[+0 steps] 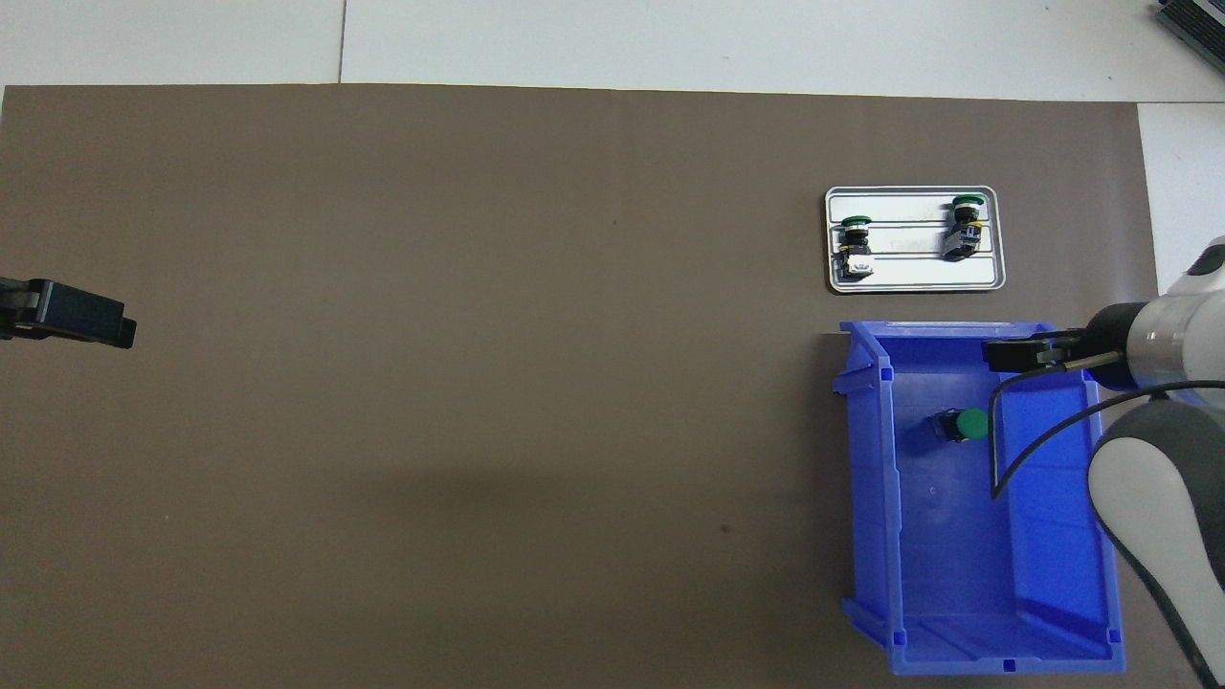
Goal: Place and press button with both arms
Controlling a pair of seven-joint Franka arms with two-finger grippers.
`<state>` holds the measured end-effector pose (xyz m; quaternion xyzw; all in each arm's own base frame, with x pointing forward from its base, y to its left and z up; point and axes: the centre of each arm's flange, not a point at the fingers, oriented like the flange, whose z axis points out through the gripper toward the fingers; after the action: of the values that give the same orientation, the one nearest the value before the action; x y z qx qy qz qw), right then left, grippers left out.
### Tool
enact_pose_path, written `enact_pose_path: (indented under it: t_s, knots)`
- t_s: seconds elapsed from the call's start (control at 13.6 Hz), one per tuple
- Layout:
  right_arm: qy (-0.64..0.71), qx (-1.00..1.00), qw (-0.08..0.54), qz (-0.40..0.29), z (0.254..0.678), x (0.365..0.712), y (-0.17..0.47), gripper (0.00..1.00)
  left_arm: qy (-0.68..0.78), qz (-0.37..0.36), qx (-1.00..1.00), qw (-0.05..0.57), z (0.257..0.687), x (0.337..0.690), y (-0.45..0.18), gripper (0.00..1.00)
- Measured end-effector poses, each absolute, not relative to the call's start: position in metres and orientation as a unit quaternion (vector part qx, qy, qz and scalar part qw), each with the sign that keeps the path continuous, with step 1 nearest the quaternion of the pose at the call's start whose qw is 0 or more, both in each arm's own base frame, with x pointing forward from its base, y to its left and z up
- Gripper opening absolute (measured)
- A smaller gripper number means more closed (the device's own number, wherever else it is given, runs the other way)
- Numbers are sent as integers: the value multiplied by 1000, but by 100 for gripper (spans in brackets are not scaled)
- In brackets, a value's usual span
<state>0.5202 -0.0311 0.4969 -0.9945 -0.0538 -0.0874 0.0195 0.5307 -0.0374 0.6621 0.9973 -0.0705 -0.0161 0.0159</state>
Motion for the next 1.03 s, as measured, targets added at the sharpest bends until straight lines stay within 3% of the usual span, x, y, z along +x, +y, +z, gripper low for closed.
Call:
enact_pose_path:
  t_s: [0.51, 0.81, 1.03]
  knots:
    - [19, -998, -13, -65, 590, 536, -38, 100, -71, -16, 997, 16, 662, 531, -37, 100]
    - [59, -998, -13, -35, 657, 521, -44, 100, -71, -16, 997, 16, 662, 531, -37, 100]
    - [77, -997, -14, -25, 669, 523, -52, 100, -71, -16, 997, 16, 662, 531, -37, 100]
